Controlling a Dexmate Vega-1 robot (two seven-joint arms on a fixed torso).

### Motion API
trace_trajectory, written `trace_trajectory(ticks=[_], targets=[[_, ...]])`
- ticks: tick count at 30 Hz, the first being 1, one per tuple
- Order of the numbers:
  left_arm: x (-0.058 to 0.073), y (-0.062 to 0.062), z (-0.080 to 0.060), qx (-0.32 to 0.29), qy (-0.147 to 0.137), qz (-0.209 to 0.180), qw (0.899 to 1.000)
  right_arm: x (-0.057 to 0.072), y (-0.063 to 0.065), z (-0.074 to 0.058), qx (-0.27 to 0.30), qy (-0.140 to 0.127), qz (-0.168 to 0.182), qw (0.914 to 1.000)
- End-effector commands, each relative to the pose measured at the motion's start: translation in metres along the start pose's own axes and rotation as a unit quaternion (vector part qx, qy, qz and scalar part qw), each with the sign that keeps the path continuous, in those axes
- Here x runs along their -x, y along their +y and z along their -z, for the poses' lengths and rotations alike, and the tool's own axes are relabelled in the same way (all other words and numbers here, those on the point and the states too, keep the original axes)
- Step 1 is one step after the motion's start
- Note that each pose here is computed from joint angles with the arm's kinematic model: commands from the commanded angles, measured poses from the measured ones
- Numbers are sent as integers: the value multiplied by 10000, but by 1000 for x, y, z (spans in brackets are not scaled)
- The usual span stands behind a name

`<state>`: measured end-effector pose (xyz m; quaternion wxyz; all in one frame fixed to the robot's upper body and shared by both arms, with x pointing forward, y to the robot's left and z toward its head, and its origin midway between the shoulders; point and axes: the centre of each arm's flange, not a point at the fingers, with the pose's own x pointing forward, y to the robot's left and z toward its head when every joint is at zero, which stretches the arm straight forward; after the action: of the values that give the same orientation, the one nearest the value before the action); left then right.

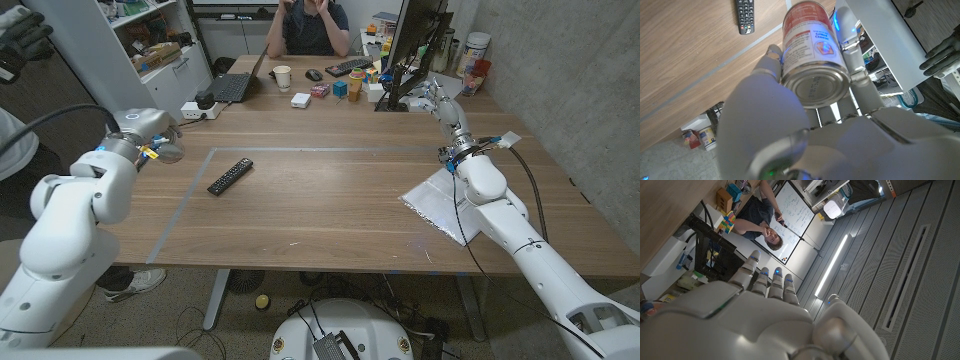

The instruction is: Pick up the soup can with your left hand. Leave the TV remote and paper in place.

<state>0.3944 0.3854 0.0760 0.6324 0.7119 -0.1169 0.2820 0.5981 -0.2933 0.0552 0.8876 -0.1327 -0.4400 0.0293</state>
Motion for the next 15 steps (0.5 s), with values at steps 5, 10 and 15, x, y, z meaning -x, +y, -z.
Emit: trace_trajectory(ticks=[5, 10, 15], targets=[[-1, 29, 1, 138, 65, -360, 9992, -6, -2, 5, -75, 4, -23, 10000], [1, 35, 1, 225, 55, -423, 9988, -5, -3, 6, -69, -19, -26, 10000], [4, 38, 1, 192, 63, -479, 9986, -3, -4, 5, -81, -25, -9, 10000]])
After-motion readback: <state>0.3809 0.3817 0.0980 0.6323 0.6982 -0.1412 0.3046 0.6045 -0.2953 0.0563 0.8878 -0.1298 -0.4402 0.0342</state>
